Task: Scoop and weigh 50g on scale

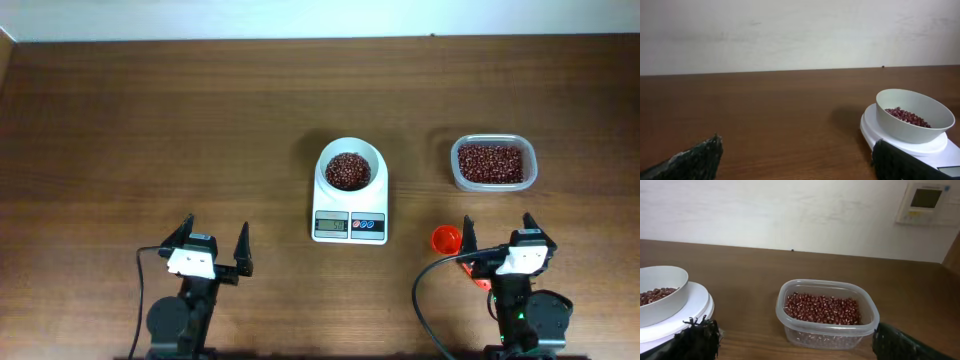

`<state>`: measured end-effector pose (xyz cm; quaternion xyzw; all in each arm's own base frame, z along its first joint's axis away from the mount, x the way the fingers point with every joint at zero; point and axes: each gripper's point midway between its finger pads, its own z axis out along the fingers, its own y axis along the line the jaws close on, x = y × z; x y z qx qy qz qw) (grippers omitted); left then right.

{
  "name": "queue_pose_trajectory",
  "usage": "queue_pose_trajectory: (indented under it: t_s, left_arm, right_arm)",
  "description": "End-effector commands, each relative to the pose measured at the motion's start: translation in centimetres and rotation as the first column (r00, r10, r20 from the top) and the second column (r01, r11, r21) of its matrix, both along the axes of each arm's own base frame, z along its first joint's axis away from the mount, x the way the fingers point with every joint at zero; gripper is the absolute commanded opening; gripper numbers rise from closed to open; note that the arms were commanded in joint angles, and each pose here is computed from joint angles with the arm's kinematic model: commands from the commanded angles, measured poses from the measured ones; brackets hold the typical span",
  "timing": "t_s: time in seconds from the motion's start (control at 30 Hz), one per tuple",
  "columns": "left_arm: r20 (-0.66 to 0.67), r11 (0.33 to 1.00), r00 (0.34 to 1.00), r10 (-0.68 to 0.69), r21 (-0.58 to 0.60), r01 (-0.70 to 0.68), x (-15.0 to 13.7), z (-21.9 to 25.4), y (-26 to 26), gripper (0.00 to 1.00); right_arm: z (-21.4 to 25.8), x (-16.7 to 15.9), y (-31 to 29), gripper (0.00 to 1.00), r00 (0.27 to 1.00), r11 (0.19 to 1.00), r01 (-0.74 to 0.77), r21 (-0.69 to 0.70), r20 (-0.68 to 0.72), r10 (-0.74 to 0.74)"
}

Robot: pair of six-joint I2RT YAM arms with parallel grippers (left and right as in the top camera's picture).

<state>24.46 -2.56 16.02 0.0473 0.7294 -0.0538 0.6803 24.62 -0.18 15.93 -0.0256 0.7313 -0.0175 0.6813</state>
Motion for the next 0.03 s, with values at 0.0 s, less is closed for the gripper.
queue_pose_trajectory:
  t_s: [0.0]
  left_arm:
    - [-0.005, 1.000, 1.000, 0.014, -0.005, -0.014, 0.03, -0.20, 0.28, 0.99]
  right_arm:
    - [-0.19, -0.02, 0.23, 0.99, 1.000, 1.000, -0.014, -0.005, 0.000, 0.014]
